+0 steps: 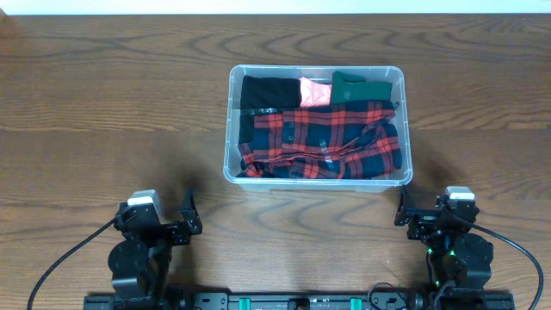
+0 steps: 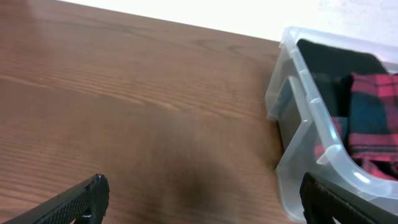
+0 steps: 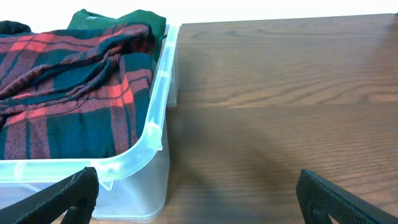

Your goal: Pack container

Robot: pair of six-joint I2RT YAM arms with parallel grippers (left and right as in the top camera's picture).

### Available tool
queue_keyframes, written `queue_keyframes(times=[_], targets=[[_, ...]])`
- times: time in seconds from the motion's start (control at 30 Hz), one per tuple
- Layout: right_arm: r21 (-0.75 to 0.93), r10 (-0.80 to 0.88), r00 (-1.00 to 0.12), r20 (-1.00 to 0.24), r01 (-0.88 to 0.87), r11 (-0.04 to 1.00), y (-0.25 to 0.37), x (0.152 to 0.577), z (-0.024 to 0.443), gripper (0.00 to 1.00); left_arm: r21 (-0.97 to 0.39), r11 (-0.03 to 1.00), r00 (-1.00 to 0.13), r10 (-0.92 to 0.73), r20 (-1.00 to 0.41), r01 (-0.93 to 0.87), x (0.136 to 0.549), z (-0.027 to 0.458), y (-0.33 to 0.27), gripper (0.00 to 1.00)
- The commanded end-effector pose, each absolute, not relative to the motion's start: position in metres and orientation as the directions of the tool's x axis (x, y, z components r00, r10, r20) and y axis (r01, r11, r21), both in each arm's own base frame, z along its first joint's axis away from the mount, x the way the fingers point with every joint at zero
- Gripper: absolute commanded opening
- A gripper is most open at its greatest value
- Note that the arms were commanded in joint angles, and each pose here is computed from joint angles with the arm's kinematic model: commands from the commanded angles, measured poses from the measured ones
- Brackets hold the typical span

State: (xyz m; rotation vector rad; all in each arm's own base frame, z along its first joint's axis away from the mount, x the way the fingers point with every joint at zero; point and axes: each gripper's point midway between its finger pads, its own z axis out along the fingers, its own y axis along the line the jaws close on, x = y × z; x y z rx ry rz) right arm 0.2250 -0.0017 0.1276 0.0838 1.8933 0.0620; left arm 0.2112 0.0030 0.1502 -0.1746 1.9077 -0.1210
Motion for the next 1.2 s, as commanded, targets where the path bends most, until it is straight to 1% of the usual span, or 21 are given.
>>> queue_keyframes(times=[0.0, 0.33, 0.47, 1.17], targets=[[0.098, 0.105, -0.314, -0.944, 0.037, 0.994, -0.003, 0.225, 0.127, 0.99, -0.156, 0.987, -0.328, -0.162, -0.931, -0.044, 0.214, 0.146, 0.001, 0.98], [0.098, 0.105, -0.314, -0.944, 0.037, 0.994, -0.003, 0.225, 0.127, 0.99, -0.157, 0.986, -0.356, -0.164, -0.920, -0.049, 0.221, 0.115, 0.001, 0.98], [0.099, 0.105, -0.314, -0.943, 0.037, 0.994, -0.003, 0.225, 0.127, 0.99, -0.156, 0.987, -0.339, -0.162, -0.927, -0.045, 0.224, 0.117, 0.001, 0.98], [0.098, 0.105, -0.314, -0.944, 0.037, 0.994, -0.003, 0.225, 0.127, 0.99, -0.156, 0.987, -0.341, -0.163, -0.926, -0.046, 0.224, 0.116, 0.001, 0.98]])
